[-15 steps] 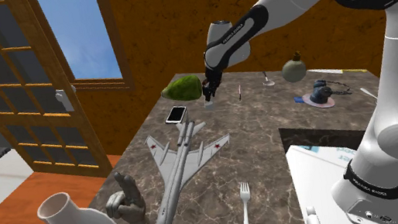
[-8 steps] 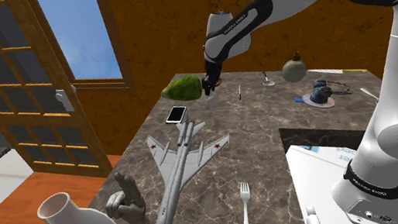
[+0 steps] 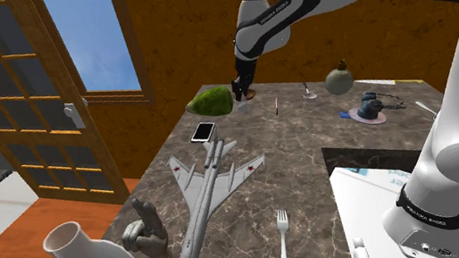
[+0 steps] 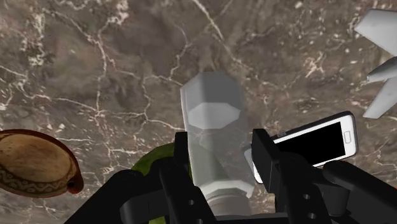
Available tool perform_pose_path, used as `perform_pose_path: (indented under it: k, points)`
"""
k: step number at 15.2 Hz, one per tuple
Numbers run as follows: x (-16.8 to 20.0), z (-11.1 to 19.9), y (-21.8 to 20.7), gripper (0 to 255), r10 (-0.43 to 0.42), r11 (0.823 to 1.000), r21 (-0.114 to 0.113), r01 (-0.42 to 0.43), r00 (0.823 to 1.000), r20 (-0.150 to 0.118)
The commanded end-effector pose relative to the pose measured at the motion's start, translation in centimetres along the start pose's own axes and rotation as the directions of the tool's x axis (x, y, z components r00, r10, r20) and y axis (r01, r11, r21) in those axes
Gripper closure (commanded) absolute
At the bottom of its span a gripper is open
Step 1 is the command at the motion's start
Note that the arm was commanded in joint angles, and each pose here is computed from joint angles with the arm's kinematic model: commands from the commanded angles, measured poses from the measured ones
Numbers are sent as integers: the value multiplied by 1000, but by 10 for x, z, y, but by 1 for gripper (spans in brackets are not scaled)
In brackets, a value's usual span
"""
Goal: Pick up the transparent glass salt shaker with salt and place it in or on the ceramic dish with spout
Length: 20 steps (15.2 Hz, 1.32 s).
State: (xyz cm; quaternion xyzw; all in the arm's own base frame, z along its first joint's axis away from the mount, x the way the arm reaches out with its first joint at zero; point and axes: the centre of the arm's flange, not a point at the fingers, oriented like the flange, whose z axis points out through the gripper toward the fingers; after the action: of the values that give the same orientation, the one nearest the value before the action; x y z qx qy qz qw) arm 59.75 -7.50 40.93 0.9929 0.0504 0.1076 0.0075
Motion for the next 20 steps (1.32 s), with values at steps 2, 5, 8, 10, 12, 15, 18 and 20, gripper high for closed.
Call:
perform_pose_path:
  k: [2, 5, 8, 10, 12, 15, 18, 20]
  points:
    - [4, -15, 2, 255, 0, 1000, 0, 0, 1000, 0]
    - [7, -31, 2, 255, 0, 1000, 0, 0, 1000, 0]
    - [11, -46, 2, 255, 0, 1000, 0, 0, 1000, 0]
    - [17, -46, 14, 255, 0, 1000, 0, 0, 1000, 0]
    - [28, -44, 38, 255, 0, 1000, 0, 0, 1000, 0]
    - [46, -42, 73, 255, 0, 1000, 0, 0, 1000, 0]
    - [63, -40, 109, 255, 0, 1000, 0, 0, 1000, 0]
    - [75, -38, 132, 255, 0, 1000, 0, 0, 1000, 0]
